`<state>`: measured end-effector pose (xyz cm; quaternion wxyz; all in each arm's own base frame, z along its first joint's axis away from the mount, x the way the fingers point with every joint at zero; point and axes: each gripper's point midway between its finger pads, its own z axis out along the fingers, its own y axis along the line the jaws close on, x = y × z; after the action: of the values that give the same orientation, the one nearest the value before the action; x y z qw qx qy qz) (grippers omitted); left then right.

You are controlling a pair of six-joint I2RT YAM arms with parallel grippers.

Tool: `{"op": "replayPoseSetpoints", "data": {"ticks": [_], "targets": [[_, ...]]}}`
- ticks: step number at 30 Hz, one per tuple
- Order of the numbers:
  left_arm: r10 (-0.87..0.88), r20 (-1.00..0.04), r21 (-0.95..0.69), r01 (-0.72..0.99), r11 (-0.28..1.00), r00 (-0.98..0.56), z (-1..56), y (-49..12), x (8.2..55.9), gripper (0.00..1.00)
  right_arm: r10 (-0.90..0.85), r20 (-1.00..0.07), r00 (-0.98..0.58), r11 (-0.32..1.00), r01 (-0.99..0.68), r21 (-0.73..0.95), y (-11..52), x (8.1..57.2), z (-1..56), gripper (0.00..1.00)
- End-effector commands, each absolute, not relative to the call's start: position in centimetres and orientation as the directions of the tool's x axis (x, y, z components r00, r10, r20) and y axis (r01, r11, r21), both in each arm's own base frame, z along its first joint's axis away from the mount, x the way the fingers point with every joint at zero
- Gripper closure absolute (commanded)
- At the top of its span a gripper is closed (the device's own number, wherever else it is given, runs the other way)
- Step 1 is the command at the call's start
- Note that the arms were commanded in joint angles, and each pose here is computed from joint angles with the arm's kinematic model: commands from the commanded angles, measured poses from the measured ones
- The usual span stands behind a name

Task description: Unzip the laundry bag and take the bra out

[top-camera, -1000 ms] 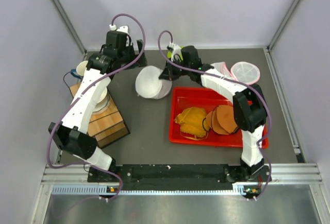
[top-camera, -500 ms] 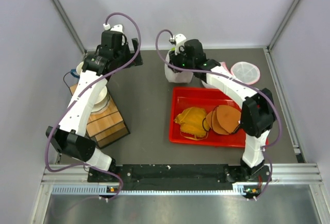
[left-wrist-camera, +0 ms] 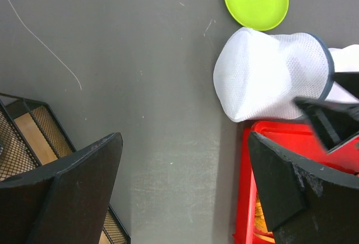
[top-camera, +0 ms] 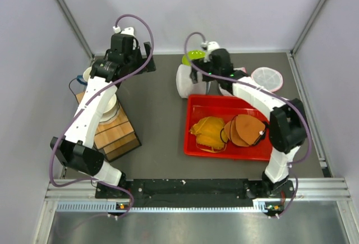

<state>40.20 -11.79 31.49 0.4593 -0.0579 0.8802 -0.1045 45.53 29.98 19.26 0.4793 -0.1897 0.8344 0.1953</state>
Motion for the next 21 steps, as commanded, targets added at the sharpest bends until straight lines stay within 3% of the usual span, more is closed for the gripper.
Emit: {"op": "replayPoseSetpoints", "data": {"ticks": [1, 7, 10, 12, 13, 14, 16, 17, 20, 21], "targets": [[-0.209, -0.809, -0.261, 0.017, 0.965, -0.549, 31.7, -12.3, 41.1, 0.01, 0.16, -0.914, -0.374, 0.917, -0.286, 0.277, 23.5, 47.7, 24.2, 0.01], [-0.213, -0.798, -0.272, 0.022, 0.962, -0.563, 31.1, -12.6, 40.9, 0.01, 0.234, -0.851, -0.47, 0.907, -0.21, 0.366, 21.7, 47.4, 20.5, 0.01], [-0.216, -0.794, -0.276, 0.02, 0.961, -0.569, 30.8, -12.6, 40.6, 0.01, 0.25, -0.833, -0.494, 0.873, -0.256, 0.414, 23.0, 47.1, 20.0, 0.05], [-0.221, -0.786, -0.29, 0.028, 0.957, -0.577, 30.7, -12.9, 40.6, 0.01, 0.261, -0.824, -0.503, 0.841, -0.3, 0.45, 24.2, 47.1, 20.2, 0.14], [-0.226, -0.782, -0.301, 0.035, 0.953, -0.58, 30.7, -13.2, 40.5, 0.01, 0.259, -0.814, -0.52, 0.835, -0.303, 0.459, 24.6, 47.4, 19.4, 0.2], [-0.229, -0.78, -0.311, 0.042, 0.95, -0.583, 30.7, -13.4, 40.4, 0.01, 0.257, -0.809, -0.529, 0.822, -0.321, 0.471, 25.1, 47.5, 19.4, 0.36], [-0.235, -0.77, -0.33, 0.055, 0.942, -0.594, 30.4, -14.0, 40.3, 0.01, 0.261, -0.805, -0.533, 0.797, -0.351, 0.491, 26.2, 47.9, 20.0, 0.51], [-0.233, -0.768, -0.33, 0.056, 0.942, -0.597, 30.3, -14.1, 40.3, 0.01, 0.247, -0.799, -0.549, 0.781, -0.375, 0.499, 26.9, 47.9, 19.6, 0.72], [-0.232, -0.767, -0.327, 0.053, 0.943, -0.598, 30.2, -14.1, 40.3, 0.01, 0.2, -0.823, -0.532, 0.785, -0.416, 0.459, 27.8, 48.3, 21.0, 0.98], [-0.233, -0.769, -0.327, 0.053, 0.944, -0.595, 30.3, -14.1, 40.3, 0.01, 0.147, -0.846, -0.512, 0.794, -0.448, 0.41, 28.3, 48.1, 21.4, 1.0]]}}
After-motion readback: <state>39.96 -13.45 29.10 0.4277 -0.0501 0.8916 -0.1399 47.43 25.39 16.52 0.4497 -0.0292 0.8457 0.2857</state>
